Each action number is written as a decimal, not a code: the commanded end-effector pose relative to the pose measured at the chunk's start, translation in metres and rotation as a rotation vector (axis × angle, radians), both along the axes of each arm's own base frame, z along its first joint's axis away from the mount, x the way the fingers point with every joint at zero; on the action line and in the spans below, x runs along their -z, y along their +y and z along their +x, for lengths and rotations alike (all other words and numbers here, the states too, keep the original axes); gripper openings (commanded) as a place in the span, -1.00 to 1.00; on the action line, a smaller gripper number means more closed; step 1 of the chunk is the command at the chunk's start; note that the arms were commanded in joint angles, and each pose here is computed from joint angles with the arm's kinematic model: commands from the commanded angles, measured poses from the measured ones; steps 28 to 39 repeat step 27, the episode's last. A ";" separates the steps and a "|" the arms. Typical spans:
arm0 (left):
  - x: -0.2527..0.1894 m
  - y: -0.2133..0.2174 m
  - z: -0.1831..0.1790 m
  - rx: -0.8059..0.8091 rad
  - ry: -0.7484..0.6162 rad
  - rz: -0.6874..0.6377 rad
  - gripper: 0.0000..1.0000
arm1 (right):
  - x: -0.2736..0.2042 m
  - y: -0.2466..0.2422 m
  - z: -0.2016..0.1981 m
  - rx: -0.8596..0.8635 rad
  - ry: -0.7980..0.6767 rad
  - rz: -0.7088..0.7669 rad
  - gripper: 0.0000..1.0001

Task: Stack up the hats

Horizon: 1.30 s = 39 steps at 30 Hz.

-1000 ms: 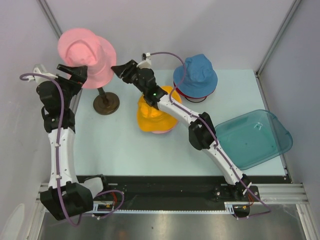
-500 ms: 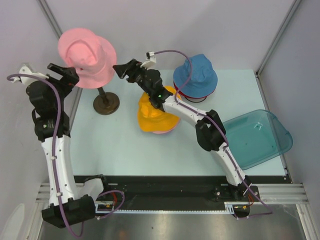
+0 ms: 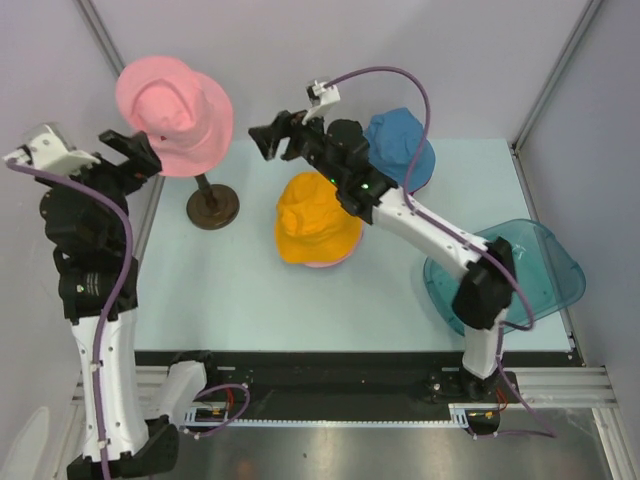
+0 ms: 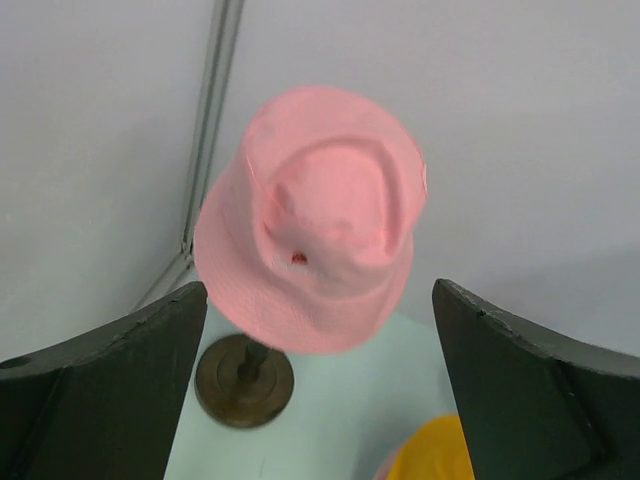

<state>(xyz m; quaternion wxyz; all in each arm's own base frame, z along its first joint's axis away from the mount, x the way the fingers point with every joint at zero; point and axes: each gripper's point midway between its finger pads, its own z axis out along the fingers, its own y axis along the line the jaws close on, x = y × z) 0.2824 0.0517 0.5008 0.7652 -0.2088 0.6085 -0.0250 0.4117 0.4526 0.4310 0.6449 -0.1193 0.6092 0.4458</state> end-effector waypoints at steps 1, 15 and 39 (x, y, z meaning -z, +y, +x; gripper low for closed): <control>0.076 -0.019 0.001 0.051 0.199 0.065 1.00 | 0.071 -0.066 -0.028 0.148 0.025 -0.364 0.56; 0.170 -0.055 -0.046 0.219 0.249 0.049 1.00 | 0.151 -0.342 -0.119 0.686 0.331 -0.318 0.55; 0.167 -0.048 -0.048 0.176 0.244 0.043 1.00 | 0.167 -0.360 -0.135 0.736 0.351 -0.280 0.53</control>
